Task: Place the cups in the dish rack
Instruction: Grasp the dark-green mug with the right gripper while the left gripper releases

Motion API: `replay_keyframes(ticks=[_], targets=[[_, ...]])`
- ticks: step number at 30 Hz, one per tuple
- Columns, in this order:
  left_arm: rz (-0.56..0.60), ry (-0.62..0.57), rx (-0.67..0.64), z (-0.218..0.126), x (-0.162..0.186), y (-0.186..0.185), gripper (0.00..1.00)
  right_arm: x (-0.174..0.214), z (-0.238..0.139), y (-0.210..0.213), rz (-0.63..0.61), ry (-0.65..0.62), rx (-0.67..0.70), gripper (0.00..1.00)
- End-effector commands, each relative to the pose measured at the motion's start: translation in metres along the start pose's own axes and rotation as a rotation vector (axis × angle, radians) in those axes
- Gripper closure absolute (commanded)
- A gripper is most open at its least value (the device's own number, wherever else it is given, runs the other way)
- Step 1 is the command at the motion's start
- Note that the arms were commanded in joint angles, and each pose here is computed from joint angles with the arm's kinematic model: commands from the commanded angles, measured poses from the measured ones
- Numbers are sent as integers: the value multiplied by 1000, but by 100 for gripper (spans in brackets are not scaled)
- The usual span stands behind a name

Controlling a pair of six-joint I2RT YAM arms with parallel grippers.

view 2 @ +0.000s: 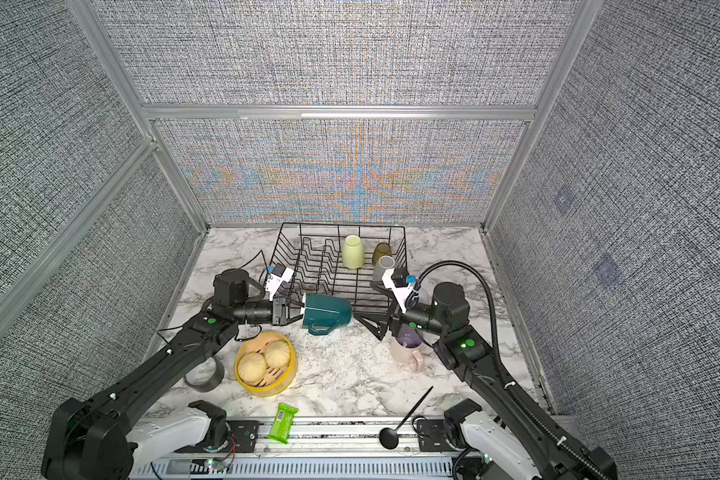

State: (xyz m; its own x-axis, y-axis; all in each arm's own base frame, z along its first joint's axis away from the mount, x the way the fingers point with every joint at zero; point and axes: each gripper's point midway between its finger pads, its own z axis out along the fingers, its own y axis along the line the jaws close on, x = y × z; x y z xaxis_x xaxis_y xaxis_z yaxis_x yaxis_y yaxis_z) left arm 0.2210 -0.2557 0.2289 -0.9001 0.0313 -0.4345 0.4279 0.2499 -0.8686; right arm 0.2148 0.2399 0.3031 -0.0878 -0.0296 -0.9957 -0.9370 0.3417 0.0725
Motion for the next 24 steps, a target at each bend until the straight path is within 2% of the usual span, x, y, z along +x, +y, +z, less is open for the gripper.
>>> replay_keyframes(ticks=[1, 4, 11, 18, 24], targets=[[5, 58, 170, 1, -1, -29, 100, -7, 3, 33, -299, -66, -162, 1], [-16, 69, 196, 3, -2, -28, 100, 12, 8, 42, -401, -31, -200, 1], [-53, 83, 205, 6, 1, -25, 100, 30, 23, 26, -482, -2, -144, 1], [-129, 110, 222, 14, 12, -11, 100, 22, 46, 19, -614, -109, -101, 1], [-127, 98, 251, 17, 10, -17, 100, 18, 57, 21, -670, -180, -109, 1]])
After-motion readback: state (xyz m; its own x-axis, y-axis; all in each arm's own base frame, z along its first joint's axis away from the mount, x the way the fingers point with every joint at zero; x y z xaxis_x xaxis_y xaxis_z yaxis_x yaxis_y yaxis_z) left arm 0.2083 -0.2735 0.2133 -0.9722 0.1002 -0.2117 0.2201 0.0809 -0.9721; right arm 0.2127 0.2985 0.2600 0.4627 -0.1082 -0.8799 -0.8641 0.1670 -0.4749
